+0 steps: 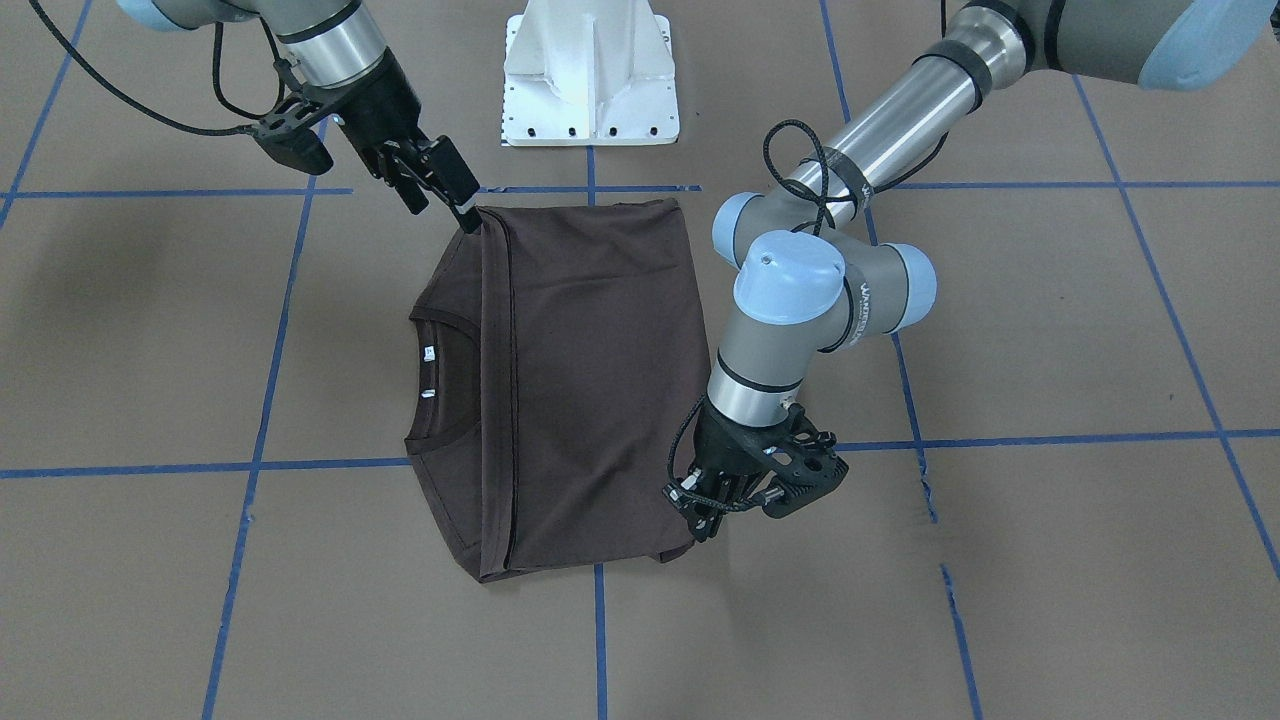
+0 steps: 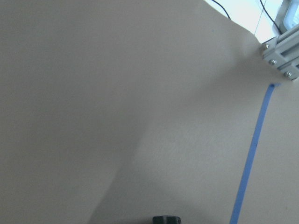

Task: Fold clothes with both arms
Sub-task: 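Fold the collar edge over with the right gripper while the left holds, then release the folded edge and draw the right gripper back toward the robot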

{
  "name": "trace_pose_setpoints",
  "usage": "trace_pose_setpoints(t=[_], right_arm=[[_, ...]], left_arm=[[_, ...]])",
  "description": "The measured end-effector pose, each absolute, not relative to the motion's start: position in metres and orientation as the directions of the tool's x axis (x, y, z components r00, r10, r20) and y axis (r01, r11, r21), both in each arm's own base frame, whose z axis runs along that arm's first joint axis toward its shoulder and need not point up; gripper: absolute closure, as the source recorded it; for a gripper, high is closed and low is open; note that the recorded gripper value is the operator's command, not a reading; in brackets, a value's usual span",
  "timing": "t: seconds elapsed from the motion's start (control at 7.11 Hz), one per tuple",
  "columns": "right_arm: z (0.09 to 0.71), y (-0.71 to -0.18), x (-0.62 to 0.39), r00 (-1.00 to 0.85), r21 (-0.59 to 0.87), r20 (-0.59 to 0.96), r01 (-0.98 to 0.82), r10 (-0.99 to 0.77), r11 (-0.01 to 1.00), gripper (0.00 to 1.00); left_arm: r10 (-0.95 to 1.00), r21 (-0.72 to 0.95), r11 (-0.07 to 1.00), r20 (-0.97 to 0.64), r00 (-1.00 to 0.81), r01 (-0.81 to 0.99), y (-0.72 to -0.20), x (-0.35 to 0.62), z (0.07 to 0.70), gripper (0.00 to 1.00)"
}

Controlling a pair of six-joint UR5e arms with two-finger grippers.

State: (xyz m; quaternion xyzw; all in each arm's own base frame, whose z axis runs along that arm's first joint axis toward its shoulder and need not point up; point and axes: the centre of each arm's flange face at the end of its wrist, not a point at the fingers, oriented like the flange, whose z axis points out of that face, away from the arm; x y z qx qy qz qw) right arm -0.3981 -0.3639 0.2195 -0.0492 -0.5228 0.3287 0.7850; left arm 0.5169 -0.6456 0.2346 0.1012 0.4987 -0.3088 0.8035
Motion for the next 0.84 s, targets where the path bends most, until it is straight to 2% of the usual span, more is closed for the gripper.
trace_pose_setpoints(t=[0.28, 0.42, 0.84], right_arm=[[0.230, -0.354, -0.438, 0.291, -0.397, 0.779, -0.455, 0.555, 0.797, 0.00], [0.241, -0.339, -0.466, 0.361, -0.338, 0.785, -0.433, 0.504, 0.836, 0.00], [0.258, -0.295, -0.528, 0.626, -0.011, 0.758, -0.270, 0.184, 0.963, 0.00]], left_arm=[[-0.329, -0.135, 0.809, -0.911, 0.250, 0.571, -0.599, 0.469, 0.238, 0.62], [-0.302, -0.140, 0.831, -0.926, 0.225, 0.539, -0.572, 0.445, 0.239, 0.61], [-0.289, -0.150, 0.852, -0.933, 0.213, 0.501, -0.551, 0.428, 0.242, 0.60]])
